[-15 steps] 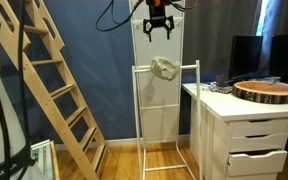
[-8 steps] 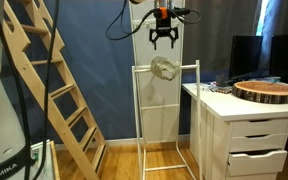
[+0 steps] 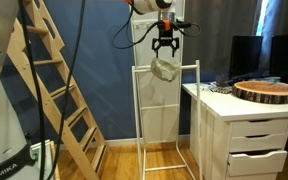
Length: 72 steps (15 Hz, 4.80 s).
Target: Hang the cap on the vertical rod
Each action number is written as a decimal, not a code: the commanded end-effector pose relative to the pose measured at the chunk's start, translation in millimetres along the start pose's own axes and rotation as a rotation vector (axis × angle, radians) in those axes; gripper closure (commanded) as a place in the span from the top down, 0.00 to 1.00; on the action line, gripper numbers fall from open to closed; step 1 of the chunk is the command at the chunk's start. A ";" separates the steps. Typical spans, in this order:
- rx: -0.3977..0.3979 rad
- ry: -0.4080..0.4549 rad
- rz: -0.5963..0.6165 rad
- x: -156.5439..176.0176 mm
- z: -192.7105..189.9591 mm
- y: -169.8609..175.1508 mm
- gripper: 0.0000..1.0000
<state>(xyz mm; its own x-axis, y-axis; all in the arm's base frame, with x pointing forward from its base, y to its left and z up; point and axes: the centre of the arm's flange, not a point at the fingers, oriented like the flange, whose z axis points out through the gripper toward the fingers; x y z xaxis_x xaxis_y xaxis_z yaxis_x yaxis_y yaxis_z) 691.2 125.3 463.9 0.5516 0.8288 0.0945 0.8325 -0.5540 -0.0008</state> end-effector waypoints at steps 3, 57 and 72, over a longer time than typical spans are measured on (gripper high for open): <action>0.034 0.006 0.007 14.2 17.7 20.6 1.00; 0.005 -0.188 -0.030 85.9 42.8 6.7 0.88; 0.035 -0.208 -0.006 80.4 27.4 9.7 0.02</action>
<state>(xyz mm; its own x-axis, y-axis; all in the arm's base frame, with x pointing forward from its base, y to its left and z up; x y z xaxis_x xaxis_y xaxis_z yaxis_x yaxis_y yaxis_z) 730.4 184.9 428.6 0.5431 0.8344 -0.0938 0.8349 -0.5486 -0.0456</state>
